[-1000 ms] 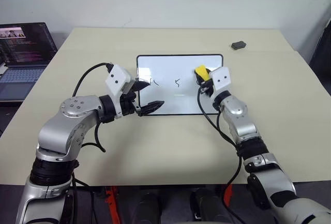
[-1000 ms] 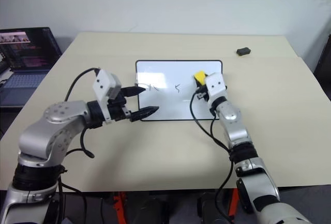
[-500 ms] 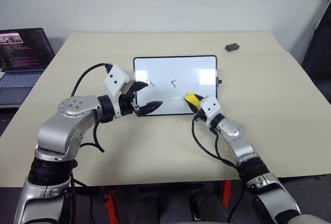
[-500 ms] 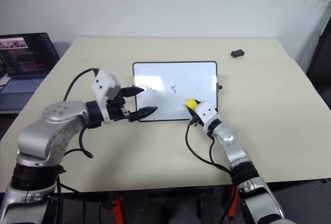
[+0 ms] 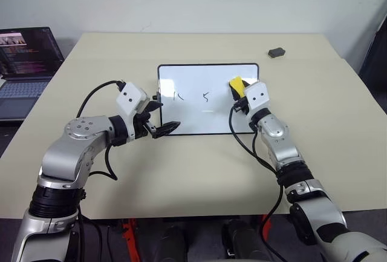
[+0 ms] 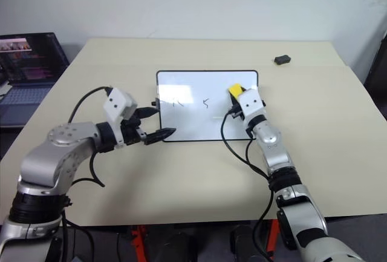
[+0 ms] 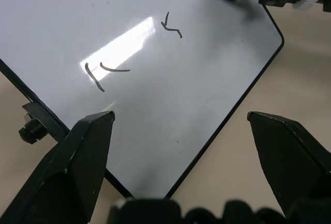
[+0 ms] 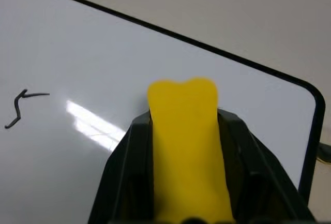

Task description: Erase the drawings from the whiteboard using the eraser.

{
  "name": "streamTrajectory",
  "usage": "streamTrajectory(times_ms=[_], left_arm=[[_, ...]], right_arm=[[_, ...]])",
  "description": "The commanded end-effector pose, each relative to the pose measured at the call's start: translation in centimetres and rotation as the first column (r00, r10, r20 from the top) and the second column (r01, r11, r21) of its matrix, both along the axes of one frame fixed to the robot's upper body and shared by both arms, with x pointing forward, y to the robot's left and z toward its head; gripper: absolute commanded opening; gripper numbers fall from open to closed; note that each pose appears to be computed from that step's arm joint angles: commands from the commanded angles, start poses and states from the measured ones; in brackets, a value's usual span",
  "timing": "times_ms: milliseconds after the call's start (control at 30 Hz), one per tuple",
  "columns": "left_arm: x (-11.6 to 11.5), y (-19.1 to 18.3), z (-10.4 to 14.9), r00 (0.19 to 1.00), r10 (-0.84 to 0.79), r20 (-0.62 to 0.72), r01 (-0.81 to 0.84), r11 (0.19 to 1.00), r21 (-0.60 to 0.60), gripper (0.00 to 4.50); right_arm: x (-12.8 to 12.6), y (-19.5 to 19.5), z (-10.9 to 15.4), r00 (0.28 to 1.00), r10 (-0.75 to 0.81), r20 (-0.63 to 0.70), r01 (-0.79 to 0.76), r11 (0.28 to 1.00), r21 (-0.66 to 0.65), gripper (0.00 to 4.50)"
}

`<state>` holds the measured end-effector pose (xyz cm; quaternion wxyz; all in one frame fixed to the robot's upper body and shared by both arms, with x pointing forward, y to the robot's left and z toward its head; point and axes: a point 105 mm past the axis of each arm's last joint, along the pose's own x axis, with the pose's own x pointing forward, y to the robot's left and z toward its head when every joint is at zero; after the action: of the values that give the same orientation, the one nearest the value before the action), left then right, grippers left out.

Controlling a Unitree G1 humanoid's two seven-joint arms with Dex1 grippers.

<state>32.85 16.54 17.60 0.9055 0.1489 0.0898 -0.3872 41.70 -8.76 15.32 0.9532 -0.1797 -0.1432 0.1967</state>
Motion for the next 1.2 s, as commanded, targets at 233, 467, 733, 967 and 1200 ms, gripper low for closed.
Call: streamTrajectory(times_ms=[233, 467, 733, 967, 1200], left_arm=[[-0.2, -0.2, 1.6, 0.997, -0.011, 0.07, 0.011, 1.0, 0.002, 4.5], [-0.2, -0.4, 1.4, 0.998, -0.016, 0.068, 0.016, 1.0, -0.001, 4.5], [-0.2, 0.2, 1.2, 0.997, 0.019, 0.071, -0.019, 1.0, -0.002, 4.5], [0.5, 1.2, 0.9, 0.99, 0.124, 0.071, -0.122, 0.992, -0.022, 4.5], [1.3, 2.0, 1.2, 0.978, 0.184, 0.094, -0.182, 0.983, -0.032, 4.5]], right_arm=[[-2.7, -1.0, -8.5, 0.951, -0.015, -0.307, -0.026, 0.991, -0.131, 1.29], [-4.1, -0.1, -7.9, 0.941, 0.047, -0.335, -0.078, 0.994, -0.082, 1.29], [-5.1, 0.2, -0.8, 0.986, 0.133, -0.099, -0.123, 0.987, 0.103, 1.29], [-5.7, 0.7, 0.9, 0.988, 0.151, -0.04, -0.145, 0.982, 0.124, 1.28], [-3.0, 2.4, 3.7, 0.989, 0.147, 0.033, -0.15, 0.984, 0.102, 1.28]])
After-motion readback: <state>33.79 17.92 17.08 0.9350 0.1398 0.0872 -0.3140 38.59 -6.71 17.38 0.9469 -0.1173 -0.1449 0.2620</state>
